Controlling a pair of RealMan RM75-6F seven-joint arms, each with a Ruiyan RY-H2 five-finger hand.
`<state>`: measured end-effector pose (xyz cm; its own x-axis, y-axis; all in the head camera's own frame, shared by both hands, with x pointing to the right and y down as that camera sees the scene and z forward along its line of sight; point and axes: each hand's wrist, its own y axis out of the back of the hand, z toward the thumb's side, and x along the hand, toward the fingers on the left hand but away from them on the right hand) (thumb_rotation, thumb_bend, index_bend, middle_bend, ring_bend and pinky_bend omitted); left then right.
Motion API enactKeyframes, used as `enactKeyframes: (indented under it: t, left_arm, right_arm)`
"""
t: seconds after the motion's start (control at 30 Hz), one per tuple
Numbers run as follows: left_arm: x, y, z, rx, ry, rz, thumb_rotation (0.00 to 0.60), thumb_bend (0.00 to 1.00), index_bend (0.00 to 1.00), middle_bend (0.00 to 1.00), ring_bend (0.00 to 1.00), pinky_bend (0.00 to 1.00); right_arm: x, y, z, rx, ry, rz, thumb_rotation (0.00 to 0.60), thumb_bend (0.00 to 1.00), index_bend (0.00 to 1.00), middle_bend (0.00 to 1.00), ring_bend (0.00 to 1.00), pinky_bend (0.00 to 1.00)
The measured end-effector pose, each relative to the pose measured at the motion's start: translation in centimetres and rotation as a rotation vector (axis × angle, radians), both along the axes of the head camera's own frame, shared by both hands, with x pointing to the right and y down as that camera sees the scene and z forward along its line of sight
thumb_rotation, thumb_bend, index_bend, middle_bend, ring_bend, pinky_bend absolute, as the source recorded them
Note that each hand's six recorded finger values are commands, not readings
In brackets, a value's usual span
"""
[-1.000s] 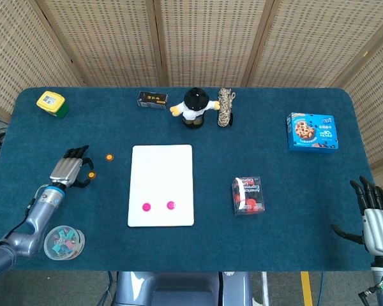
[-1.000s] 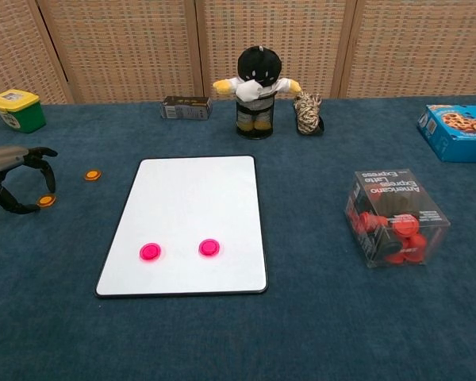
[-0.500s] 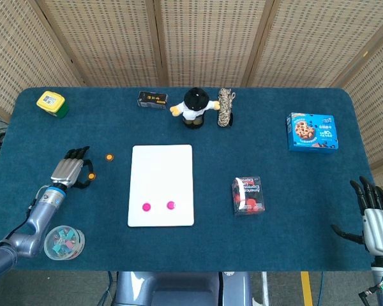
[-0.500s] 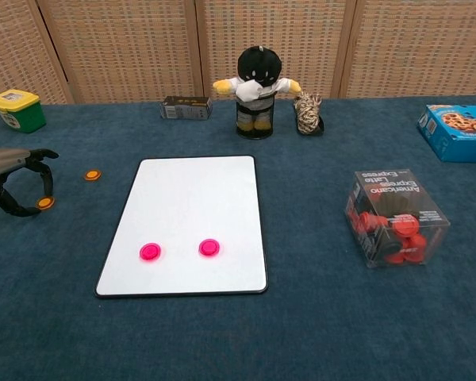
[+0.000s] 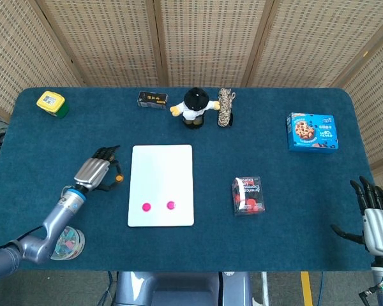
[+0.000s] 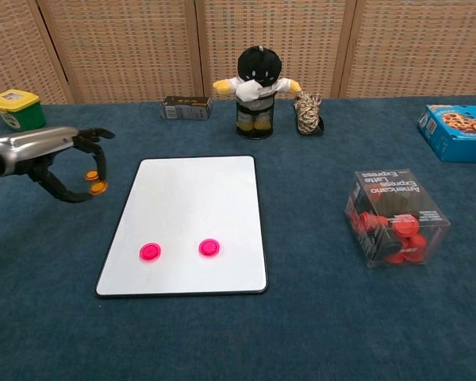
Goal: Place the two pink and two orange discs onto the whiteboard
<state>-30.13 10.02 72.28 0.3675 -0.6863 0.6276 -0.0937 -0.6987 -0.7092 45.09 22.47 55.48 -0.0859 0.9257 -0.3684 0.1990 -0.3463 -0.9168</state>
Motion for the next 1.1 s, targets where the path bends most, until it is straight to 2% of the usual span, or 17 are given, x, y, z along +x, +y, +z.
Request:
enactKeyframes:
  t: [0.1, 0.27, 0.33, 0.4, 0.47, 0.53, 0.63, 0.77, 0.93, 1.1]
  left_arm:
    - [2.6, 0.5, -0.4, -0.004, 0.017, 0.055, 0.6, 0.35, 0.6, 0.0, 0.0, 0.0]
    - [5.5, 1.3, 0.2, -0.018, 0.022, 0.089, 0.6, 0.35, 0.6, 0.0, 0.0, 0.0]
    - [6.3, 1.6, 0.6, -0.022, 0.013, 0.097, 0.6, 0.33, 0.53, 0.0, 0.0, 0.0]
    - [6.7, 1.8, 1.0, -0.033, 0.004, 0.101, 0.6, 0.27, 0.33, 0.0, 0.0, 0.0]
    - [7.0, 1.9, 1.2, -0.049, 0.001, 0.103, 0.6, 0.21, 0.21, 0.0, 0.0, 0.0]
    - [7.3, 1.9, 1.3, -0.058, 0.004, 0.104, 0.6, 0.19, 0.17, 0.0, 0.0, 0.0]
    - [6.9, 1.3, 1.3, -0.044, -0.002, 0.093, 0.6, 0.21, 0.17, 0.0, 0.0, 0.0]
    - [5.5, -0.3, 1.0, -0.004, -0.02, 0.057, 0.6, 0.24, 0.21, 0.0, 0.0, 0.0]
    - [1.8, -3.0, 0.7, 0.043, -0.087, 0.001, 0.6, 0.33, 0.3, 0.0, 0.0, 0.0]
    - [-2.0, -4.5, 1.2, 0.05, -0.166, -0.046, 0.6, 0.33, 0.36, 0.0, 0.0, 0.0]
  right_arm:
    - [0.0, 0.0, 0.0, 0.001, -0.002, 0.0, 0.6, 0.0, 0.0, 0.0, 0.0, 0.0]
    - [0.1, 0.0, -0.1, 0.003, -0.007, 0.004, 0.6, 0.0, 0.0, 0.0, 0.0, 0.0]
    - [0.2, 0.0, -0.1, 0.003, -0.01, 0.007, 0.6, 0.0, 0.0, 0.0, 0.0, 0.0]
    - [0.2, 0.0, -0.1, 0.002, -0.012, 0.007, 0.6, 0.0, 0.0, 0.0, 0.0, 0.0]
    - [0.2, 0.0, -0.1, 0.001, -0.012, 0.007, 0.6, 0.0, 0.0, 0.0, 0.0, 0.0]
    - [0.2, 0.0, -0.1, 0.0, -0.012, 0.007, 0.6, 0.0, 0.0, 0.0, 0.0, 0.0]
    - [0.2, 0.0, -0.1, -0.001, -0.012, 0.009, 0.6, 0.0, 0.0, 0.0, 0.0, 0.0]
    - [0.3, 0.1, 0.0, -0.003, -0.012, 0.012, 0.6, 0.0, 0.0, 0.0, 0.0, 0.0]
    - [0.3, 0.0, 0.0, -0.008, -0.015, 0.016, 0.6, 0.0, 0.0, 0.0, 0.0, 0.0]
    - [0.2, 0.0, 0.1, -0.013, -0.011, 0.015, 0.6, 0.0, 0.0, 0.0, 0.0, 0.0]
